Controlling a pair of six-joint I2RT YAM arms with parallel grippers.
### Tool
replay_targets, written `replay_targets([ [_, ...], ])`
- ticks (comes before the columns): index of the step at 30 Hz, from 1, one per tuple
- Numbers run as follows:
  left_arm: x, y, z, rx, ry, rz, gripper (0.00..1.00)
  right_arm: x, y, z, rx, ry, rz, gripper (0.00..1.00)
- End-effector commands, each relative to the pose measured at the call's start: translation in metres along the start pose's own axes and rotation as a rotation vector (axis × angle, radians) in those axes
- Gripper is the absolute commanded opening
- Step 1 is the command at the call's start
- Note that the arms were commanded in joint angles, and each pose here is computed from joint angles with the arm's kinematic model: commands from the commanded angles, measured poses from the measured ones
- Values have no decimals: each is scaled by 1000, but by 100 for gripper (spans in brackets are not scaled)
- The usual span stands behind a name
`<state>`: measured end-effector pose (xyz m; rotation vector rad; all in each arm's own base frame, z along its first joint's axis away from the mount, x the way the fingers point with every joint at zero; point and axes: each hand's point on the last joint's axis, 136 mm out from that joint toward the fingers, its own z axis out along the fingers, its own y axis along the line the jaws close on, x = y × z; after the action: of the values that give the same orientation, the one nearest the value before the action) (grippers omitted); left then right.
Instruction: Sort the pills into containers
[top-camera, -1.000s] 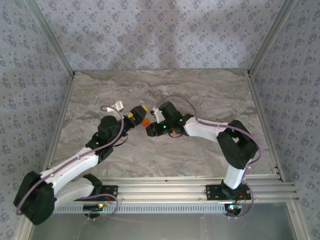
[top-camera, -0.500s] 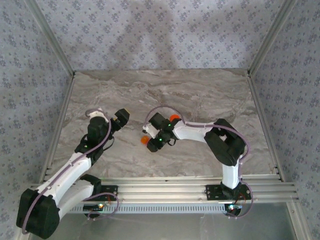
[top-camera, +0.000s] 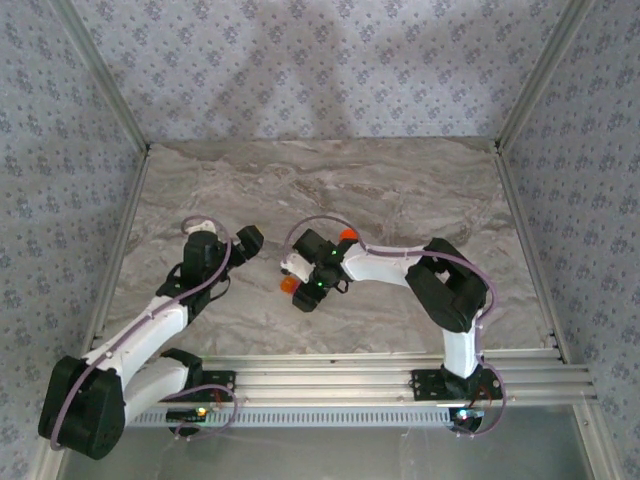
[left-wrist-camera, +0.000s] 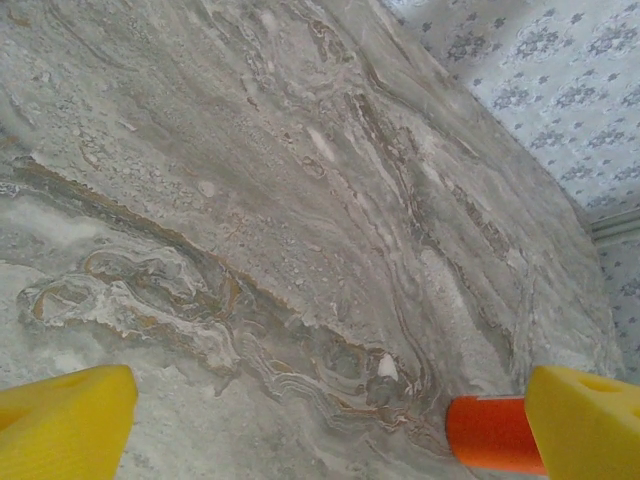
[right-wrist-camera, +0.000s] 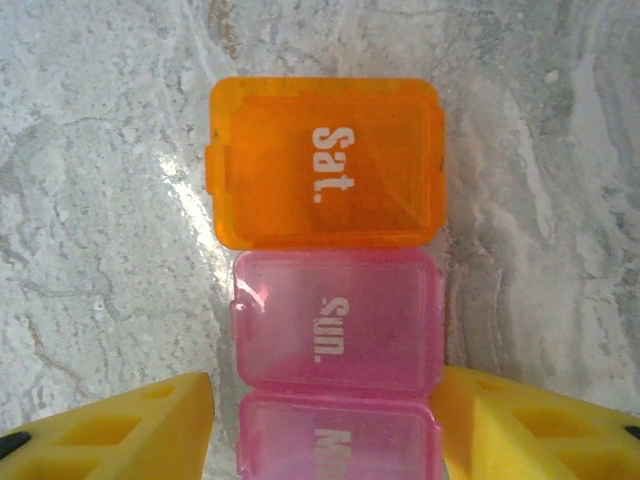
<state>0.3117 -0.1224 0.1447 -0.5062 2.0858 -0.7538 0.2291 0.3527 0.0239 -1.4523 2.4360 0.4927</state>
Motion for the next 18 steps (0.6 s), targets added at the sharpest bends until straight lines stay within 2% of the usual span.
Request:
replay_targets([
  [1,-1,-4,2,19,9,32,99,38,-39,-4,160,145,82,62],
  [7,1,-3,3,14,20,42,99,43,-75,-22,274,133,208,58],
  [10,2,-2,5,10,26,44,99,36,-78,-28,252,91,238,58],
  [11,3,-2,6,9,29,45,99,20,-79,-35,245,50,235,58],
  [18,9,4,8,-19,61,83,99,-8,-58,-54,106,-71,273,58],
])
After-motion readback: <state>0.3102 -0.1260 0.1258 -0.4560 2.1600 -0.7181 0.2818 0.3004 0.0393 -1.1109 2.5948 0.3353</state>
